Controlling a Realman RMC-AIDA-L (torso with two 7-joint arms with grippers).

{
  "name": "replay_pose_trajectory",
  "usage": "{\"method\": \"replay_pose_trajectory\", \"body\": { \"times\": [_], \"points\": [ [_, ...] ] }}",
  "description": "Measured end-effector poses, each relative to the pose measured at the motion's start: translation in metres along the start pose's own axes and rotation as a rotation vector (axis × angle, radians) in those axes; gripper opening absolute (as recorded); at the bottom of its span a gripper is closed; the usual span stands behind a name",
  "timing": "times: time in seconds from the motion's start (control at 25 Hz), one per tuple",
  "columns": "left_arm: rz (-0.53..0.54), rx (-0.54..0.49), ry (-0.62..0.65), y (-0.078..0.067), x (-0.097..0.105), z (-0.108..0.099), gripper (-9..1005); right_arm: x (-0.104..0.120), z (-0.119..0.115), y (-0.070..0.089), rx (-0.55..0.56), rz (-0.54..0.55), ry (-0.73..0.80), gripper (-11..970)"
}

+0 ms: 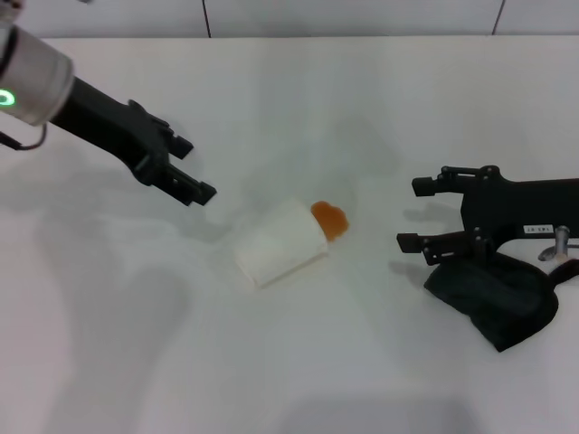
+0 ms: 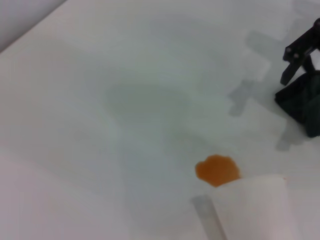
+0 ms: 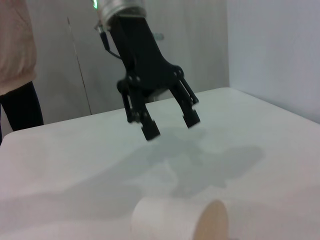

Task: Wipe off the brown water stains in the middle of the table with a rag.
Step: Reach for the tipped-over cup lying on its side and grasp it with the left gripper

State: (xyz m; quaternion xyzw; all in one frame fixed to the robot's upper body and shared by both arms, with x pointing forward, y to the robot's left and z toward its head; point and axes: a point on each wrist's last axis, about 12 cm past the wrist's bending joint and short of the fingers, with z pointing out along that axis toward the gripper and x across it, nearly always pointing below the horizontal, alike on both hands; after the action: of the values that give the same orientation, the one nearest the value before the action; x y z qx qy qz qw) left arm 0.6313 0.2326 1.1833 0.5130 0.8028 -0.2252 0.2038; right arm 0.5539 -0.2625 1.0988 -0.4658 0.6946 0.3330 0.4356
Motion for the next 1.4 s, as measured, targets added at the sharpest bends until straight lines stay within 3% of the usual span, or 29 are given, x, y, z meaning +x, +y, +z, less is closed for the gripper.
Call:
{"method": "replay_pose_trajectory", "body": {
  "times": [0.12,0.56,1.4],
  "points": [
    [-0.020,0.020,0.003,-0.001,-0.006,0.014,874,-0.001,0.001,0.000,-0.003,-0.001,-0.001,869],
    [-0.132,0.051,-0.043,-0.005,-0.002,0.030,875,-0.001,0.001,0.000,-0.002,0.001,0.000,869],
    [-0.111,0.105,-0.020,-0.013,0.003,0.061,875,0.000,0.003,0.000,-0.003,-0.004,0.009,870]
  ]
}}
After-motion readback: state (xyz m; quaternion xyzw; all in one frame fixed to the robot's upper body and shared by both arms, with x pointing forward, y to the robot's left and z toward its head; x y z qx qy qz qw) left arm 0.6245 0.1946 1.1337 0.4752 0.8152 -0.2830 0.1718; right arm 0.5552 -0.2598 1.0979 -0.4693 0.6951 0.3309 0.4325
